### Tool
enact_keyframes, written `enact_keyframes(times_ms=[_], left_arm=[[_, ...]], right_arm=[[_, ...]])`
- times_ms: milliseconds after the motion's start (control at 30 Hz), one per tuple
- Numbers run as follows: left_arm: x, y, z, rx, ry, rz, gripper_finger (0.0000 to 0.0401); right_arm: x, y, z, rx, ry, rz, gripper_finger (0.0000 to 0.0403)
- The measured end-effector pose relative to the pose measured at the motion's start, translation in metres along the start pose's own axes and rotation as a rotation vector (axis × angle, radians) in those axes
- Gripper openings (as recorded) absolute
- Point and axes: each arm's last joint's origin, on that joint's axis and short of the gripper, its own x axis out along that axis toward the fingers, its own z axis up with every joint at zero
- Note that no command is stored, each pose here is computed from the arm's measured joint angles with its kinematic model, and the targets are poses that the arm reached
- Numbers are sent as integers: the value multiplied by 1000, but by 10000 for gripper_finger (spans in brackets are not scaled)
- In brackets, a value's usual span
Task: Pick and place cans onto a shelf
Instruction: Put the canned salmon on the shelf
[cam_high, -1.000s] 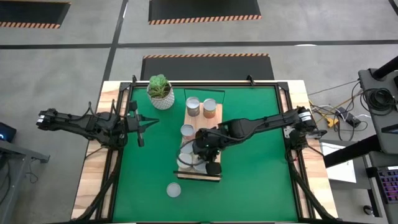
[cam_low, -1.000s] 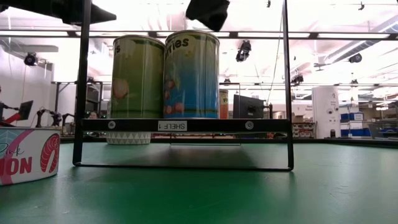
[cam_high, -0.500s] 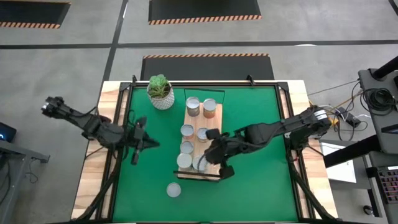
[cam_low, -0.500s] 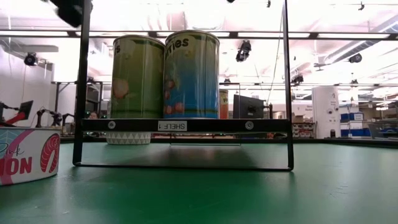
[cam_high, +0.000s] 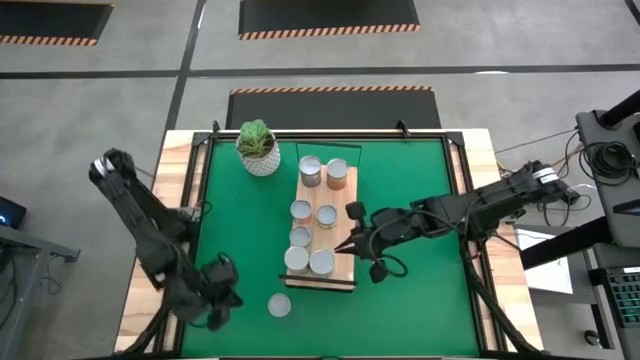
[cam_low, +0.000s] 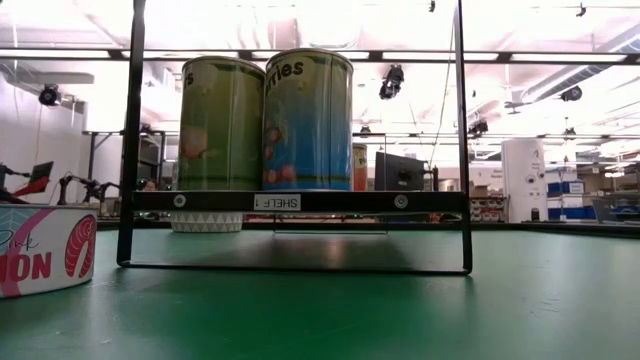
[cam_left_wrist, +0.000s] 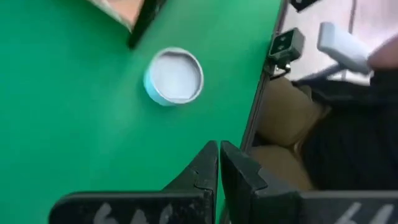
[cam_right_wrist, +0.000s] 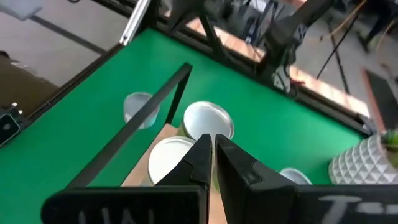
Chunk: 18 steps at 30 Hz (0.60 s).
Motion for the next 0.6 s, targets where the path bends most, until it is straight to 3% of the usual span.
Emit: enact_keyframes(times_ms=[100, 300, 467, 600], left_arm=[[31, -12, -7, -60, -34, -7, 0], [84, -19, -22, -63, -29, 8, 1], [99, -16, -27, -92, -20, 45, 34], [104, -17, -30, -49, 7, 28, 76]], right_arm=[[-3, 1, -3, -11, -39, -10, 11], [-12, 0, -1, -16, -67, -19, 11], [-13, -1, 0, -34, -71, -20, 11], [-13, -1, 0, -52, -71, -21, 11]])
